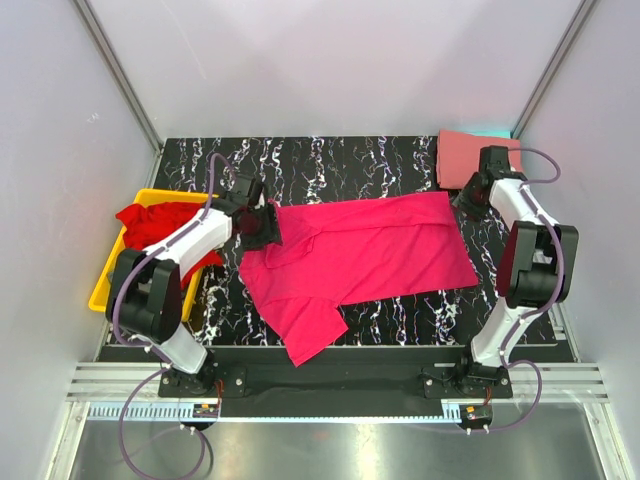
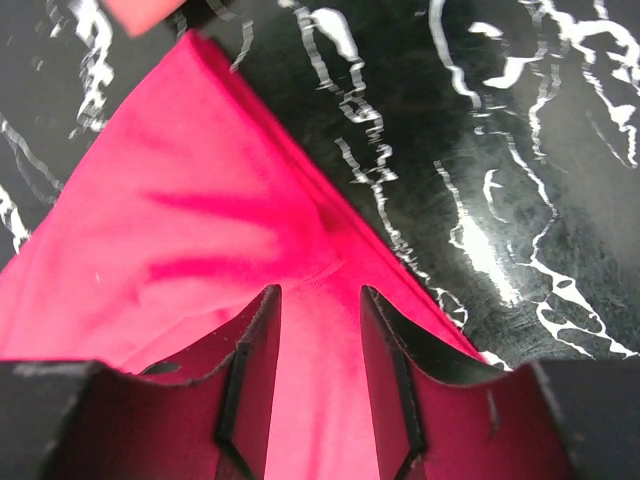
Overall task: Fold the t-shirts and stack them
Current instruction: Fold the tshirt
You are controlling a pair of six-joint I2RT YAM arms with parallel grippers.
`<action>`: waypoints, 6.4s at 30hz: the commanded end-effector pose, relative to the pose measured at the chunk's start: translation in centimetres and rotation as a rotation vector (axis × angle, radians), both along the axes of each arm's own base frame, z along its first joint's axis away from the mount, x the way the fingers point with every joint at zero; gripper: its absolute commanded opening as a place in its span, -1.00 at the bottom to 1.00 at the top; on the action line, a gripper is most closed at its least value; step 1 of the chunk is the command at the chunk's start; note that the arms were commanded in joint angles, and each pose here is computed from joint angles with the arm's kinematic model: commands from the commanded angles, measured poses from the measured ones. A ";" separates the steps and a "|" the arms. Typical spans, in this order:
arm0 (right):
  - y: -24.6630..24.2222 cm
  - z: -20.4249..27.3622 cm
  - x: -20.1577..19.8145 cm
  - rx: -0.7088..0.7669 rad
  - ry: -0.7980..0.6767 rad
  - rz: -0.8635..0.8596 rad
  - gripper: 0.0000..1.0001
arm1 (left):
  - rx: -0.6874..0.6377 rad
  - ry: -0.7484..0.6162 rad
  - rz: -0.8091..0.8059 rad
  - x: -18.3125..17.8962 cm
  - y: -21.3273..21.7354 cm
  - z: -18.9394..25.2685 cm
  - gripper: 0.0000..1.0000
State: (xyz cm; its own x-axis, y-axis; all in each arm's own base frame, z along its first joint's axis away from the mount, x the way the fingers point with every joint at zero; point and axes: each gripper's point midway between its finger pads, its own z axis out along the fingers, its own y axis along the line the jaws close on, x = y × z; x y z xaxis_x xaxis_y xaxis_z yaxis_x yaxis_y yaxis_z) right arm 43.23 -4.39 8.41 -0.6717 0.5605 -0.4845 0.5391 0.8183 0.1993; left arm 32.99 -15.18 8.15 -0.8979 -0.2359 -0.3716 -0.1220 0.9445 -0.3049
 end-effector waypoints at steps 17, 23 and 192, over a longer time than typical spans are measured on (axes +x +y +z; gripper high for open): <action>1.0 -3.7 0.7 0.300 0.020 -0.326 -0.10 | 0.042 -0.044 0.023 1.7 0.2 -1.9 0.12; 1.0 -4.3 -0.5 0.299 0.053 -0.363 -0.10 | 0.058 -0.002 0.031 1.6 0.3 -3.6 0.05; 36.4 -1.1 -10.4 0.303 0.017 0.330 -0.32 | -0.263 -0.145 -0.141 14.3 -3.7 3.7 -0.35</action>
State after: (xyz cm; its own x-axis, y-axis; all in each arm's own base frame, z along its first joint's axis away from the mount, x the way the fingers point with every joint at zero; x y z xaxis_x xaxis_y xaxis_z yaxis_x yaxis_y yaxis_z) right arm 31.37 30.99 6.46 -0.8890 0.3391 -0.3078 0.1851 0.8808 0.4358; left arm 45.70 -17.84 10.79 -0.8869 -0.2198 -0.4064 0.0176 0.8629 -0.5051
